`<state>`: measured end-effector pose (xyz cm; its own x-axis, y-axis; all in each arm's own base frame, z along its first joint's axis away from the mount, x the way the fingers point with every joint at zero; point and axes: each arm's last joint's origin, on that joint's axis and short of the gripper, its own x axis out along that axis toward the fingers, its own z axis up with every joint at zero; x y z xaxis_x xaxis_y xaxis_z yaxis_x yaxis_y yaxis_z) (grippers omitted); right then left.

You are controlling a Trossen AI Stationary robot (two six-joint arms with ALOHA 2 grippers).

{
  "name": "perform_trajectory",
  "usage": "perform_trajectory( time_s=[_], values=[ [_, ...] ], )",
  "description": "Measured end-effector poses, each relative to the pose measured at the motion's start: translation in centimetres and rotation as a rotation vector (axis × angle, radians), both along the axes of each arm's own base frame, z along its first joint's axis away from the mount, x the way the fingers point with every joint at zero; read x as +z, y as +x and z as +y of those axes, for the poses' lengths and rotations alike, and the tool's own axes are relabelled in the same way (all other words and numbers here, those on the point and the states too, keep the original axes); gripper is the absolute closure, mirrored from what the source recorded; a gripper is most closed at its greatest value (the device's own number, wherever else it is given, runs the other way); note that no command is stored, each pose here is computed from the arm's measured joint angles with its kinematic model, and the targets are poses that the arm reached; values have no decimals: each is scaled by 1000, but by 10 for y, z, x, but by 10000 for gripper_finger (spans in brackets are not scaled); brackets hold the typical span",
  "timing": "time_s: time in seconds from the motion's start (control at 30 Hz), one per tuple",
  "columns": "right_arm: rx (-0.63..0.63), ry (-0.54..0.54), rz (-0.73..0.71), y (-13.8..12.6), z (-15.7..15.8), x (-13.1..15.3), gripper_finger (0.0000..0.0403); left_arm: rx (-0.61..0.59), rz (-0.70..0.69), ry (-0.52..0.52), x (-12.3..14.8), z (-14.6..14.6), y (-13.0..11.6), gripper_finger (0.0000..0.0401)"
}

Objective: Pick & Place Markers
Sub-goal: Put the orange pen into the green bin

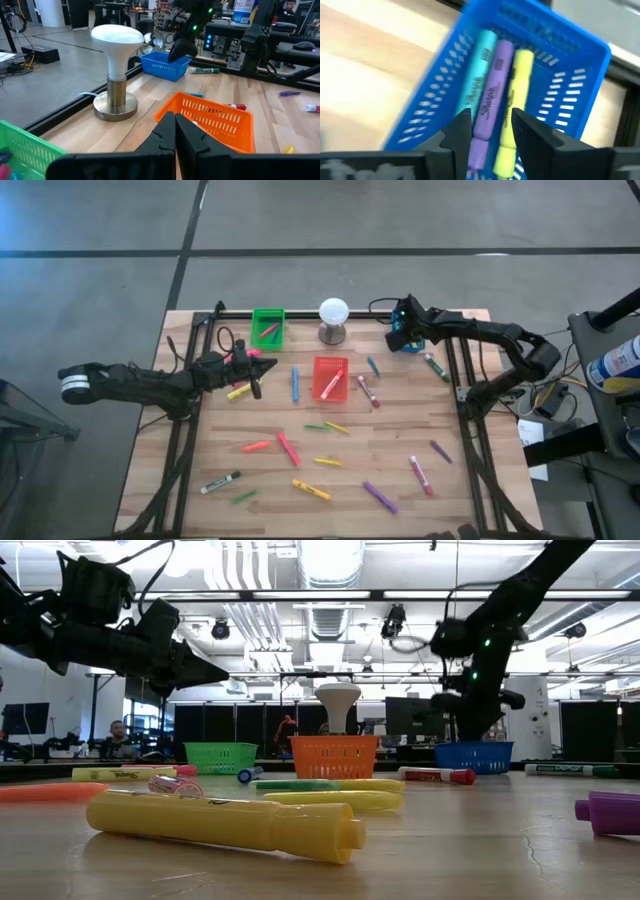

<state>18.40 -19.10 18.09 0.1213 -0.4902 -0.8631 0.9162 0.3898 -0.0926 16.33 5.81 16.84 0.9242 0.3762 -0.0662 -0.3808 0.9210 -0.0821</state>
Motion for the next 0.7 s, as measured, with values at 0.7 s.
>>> perform_trajectory(
  time_s=[0.7],
  values=[
    [604,-383,-893,-1,151,-14,380,-85,158,-7,-9,-11,5,401]
  ],
)
